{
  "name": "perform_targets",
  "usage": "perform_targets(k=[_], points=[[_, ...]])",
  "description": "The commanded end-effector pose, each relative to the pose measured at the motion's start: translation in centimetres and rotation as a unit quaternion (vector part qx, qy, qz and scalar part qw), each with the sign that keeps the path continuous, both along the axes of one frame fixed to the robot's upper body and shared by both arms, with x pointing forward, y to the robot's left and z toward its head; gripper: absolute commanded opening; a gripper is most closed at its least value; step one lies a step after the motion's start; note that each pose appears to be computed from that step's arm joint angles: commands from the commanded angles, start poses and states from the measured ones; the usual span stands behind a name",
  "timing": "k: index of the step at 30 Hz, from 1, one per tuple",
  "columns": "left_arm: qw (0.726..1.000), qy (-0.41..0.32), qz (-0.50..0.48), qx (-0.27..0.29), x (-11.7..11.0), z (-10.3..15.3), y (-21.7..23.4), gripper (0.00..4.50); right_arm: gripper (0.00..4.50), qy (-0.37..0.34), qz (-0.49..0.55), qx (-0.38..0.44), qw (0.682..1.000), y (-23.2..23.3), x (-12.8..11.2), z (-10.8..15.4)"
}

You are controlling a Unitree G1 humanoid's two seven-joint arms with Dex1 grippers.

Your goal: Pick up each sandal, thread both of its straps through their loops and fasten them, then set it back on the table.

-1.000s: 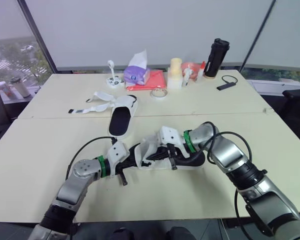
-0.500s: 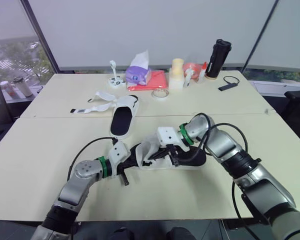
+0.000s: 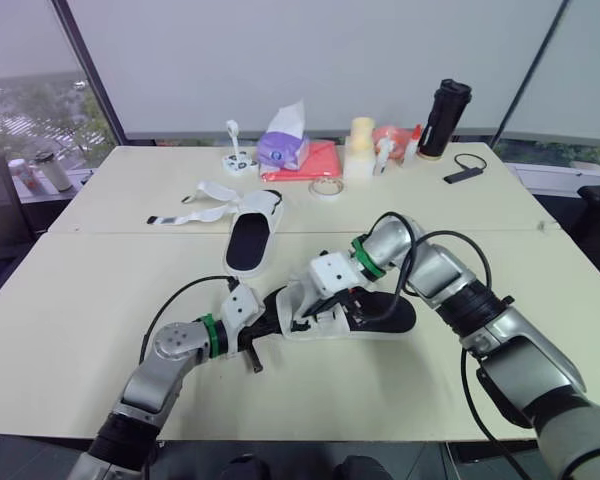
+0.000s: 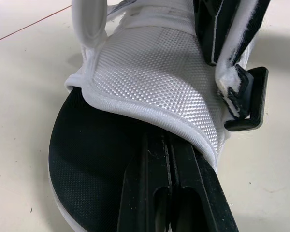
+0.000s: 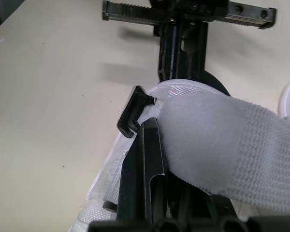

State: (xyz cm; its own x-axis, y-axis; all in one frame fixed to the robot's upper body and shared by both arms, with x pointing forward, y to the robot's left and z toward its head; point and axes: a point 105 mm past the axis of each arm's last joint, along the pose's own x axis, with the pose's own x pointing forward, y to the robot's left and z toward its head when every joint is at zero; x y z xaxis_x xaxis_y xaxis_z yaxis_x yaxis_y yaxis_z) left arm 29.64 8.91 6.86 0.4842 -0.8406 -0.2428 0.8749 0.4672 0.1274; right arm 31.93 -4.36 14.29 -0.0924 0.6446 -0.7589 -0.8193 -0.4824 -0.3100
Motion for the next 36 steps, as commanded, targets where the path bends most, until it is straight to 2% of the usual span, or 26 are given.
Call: perform_targets(k=[1, 12, 25, 32, 35, 36], points=[[0.997, 0.071, 0.008, 0.039, -1.4, -4.0, 0.7, 0.0, 0.07, 0.035, -0.006, -0.064, 0.997, -1.7, -0.3, -2.0], [0.997, 0.07, 0.007, 0.039, -1.2, -4.0, 0.6, 0.0, 0.07, 0.049, 0.014, -0.07, 0.996, -1.5, -1.5, -2.6], [0.997, 0.069, 0.004, 0.042, -1.2, -3.9, 0.7, 0.0, 0.07, 0.114, -0.011, -0.044, 0.992, -0.8, -3.1, -3.1], [0.997, 0.069, 0.003, 0.043, -1.1, -3.9, 0.7, 0.0, 0.07, 0.118, -0.03, -0.038, 0.992, -0.9, -2.8, -3.6], [0.997, 0.069, 0.002, 0.043, -1.0, -3.9, 0.7, 0.0, 0.9, 0.122, -0.039, -0.017, 0.992, -0.5, -2.7, -3.4], [0.997, 0.069, 0.002, 0.043, -1.0, -3.9, 0.7, 0.0, 1.36, 0.122, -0.04, -0.014, 0.992, -0.4, -2.7, -3.4]])
